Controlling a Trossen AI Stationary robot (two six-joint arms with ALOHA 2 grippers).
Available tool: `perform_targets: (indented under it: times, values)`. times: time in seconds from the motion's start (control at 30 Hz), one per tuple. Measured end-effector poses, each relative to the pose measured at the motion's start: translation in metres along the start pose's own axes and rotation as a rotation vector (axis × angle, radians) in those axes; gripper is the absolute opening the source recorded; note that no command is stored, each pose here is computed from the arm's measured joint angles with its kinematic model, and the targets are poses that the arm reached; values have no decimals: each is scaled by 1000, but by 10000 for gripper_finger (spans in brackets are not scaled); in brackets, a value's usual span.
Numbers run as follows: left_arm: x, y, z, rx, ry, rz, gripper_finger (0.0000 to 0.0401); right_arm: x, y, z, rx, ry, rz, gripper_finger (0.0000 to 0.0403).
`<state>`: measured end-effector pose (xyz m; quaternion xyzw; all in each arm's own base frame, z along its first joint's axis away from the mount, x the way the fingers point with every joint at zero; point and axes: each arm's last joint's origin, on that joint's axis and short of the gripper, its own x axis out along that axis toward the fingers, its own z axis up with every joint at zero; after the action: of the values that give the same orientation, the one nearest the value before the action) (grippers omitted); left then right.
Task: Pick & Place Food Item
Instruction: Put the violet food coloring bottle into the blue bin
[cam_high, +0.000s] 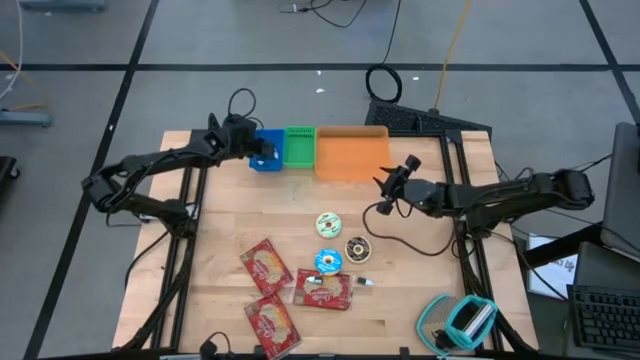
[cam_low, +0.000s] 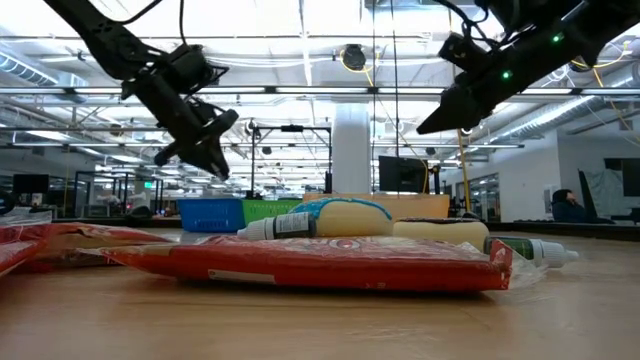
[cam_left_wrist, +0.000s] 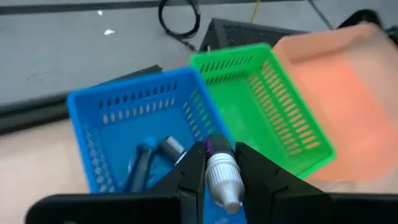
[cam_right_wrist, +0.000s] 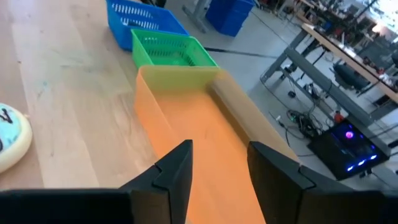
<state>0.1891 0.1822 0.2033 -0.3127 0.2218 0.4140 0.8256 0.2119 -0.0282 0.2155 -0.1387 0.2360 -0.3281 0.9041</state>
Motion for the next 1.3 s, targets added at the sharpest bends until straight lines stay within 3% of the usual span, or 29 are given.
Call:
perform_targets:
  times: [0.2,0.5,0.8,1.3]
  values:
    - [-9,2,-5,-1,-26,-6,63,-14,-13,-12,82,-44,17,133]
    - [-8,0,-7,-10,-21,-18,63,-40,-34,-35,251,-283,143,120]
    - [-8,-6,-17,-17,20,37,63,-58,-44,-43,301,-418,205,117]
    - [6,-10,-30,-29,33,170,65,-62,-46,-43,338,-440,207,114]
